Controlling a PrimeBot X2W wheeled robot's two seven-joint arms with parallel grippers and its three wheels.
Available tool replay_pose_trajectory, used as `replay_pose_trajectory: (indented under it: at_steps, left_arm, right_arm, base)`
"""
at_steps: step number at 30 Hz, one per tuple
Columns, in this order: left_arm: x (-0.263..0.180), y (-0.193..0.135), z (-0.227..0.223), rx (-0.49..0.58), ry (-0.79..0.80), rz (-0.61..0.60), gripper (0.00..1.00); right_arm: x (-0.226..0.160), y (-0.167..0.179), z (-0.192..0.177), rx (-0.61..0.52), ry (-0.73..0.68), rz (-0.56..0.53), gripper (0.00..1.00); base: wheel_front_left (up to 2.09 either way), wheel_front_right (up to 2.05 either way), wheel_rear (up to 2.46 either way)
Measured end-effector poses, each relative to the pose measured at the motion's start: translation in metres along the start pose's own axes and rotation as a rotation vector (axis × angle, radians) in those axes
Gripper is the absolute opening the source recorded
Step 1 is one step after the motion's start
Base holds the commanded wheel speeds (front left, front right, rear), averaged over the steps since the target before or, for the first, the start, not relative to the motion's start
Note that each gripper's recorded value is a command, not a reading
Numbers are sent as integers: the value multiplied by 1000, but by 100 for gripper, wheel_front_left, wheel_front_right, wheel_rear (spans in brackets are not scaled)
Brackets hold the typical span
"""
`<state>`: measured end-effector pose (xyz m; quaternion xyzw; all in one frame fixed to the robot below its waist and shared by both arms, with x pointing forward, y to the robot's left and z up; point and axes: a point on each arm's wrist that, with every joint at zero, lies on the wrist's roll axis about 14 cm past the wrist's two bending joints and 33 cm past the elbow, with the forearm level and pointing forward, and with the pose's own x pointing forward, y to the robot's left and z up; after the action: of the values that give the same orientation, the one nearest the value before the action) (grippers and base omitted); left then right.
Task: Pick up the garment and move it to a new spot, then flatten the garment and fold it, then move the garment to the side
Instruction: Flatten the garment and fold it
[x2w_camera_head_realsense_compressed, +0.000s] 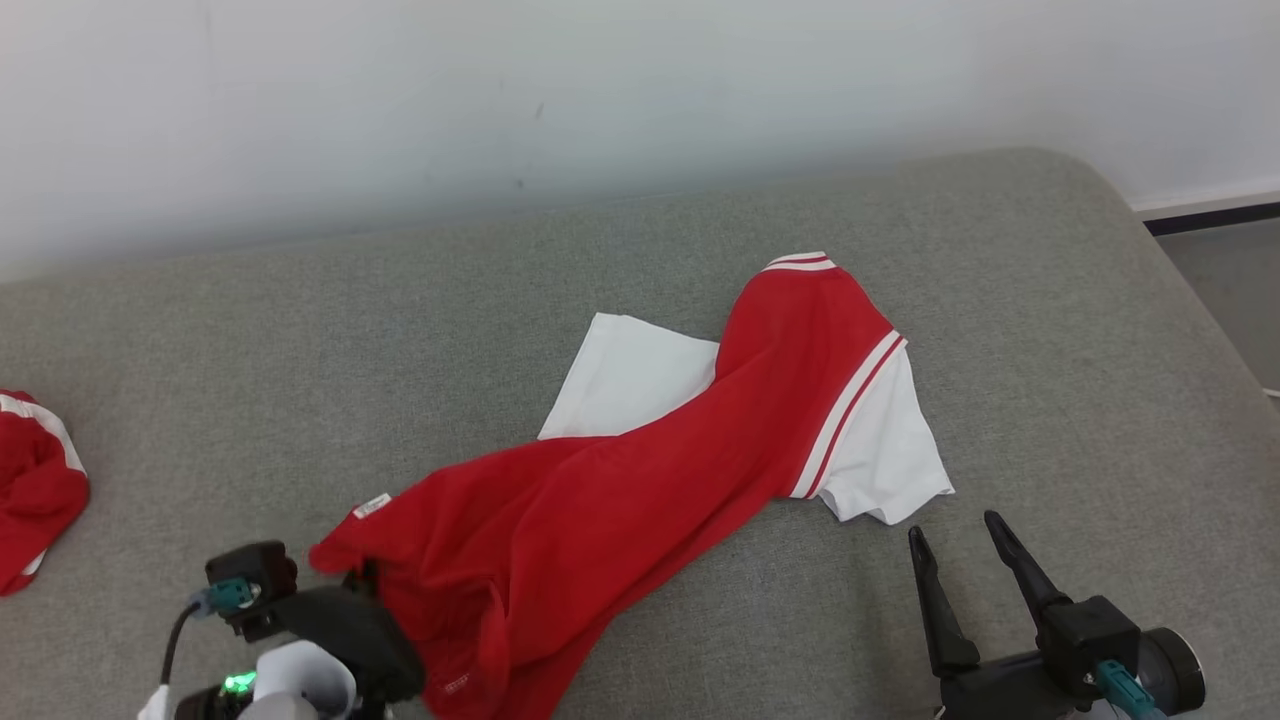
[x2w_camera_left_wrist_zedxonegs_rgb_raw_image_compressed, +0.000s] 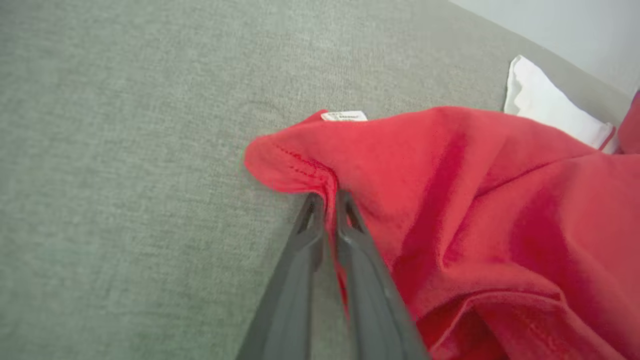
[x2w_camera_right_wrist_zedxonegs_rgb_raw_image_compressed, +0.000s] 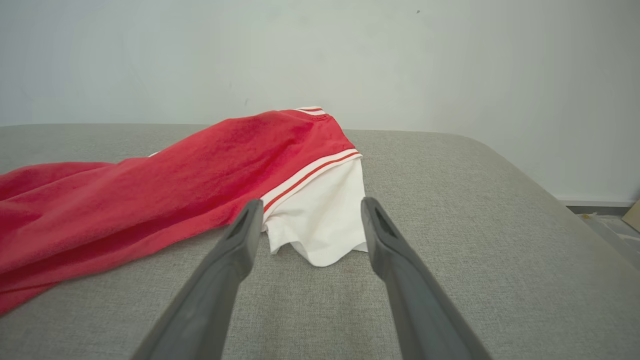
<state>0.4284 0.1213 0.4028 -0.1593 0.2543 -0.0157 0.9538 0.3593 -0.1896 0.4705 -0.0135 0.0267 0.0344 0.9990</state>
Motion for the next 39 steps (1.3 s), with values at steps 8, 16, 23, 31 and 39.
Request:
replay_pose_trajectory:
  at_steps: [8,16,23,31,39]
  left_arm:
    - [14,-9,64,10,-212,-43,0]
    - [43,-23,147,127,-398,-94,0]
    - [80,-28,189,182,-466,-103,0]
    - [125,-22,181,194,-428,-91,0]
    - [134,-26,164,192,-405,-102,100]
  right_arm:
    - [9,1,-2,3,5,2,100]
    - [28,9,-8,-3,22,36,100]
    - [41,6,-27,-14,73,41,100]
    - [46,4,-54,-19,150,44,100]
    - [44,2,-59,-12,168,36,100]
  base:
    - [0,0,0]
    - [0,0,0]
    - [0,0,0]
    - [0,0,0]
    - [0,0,0]
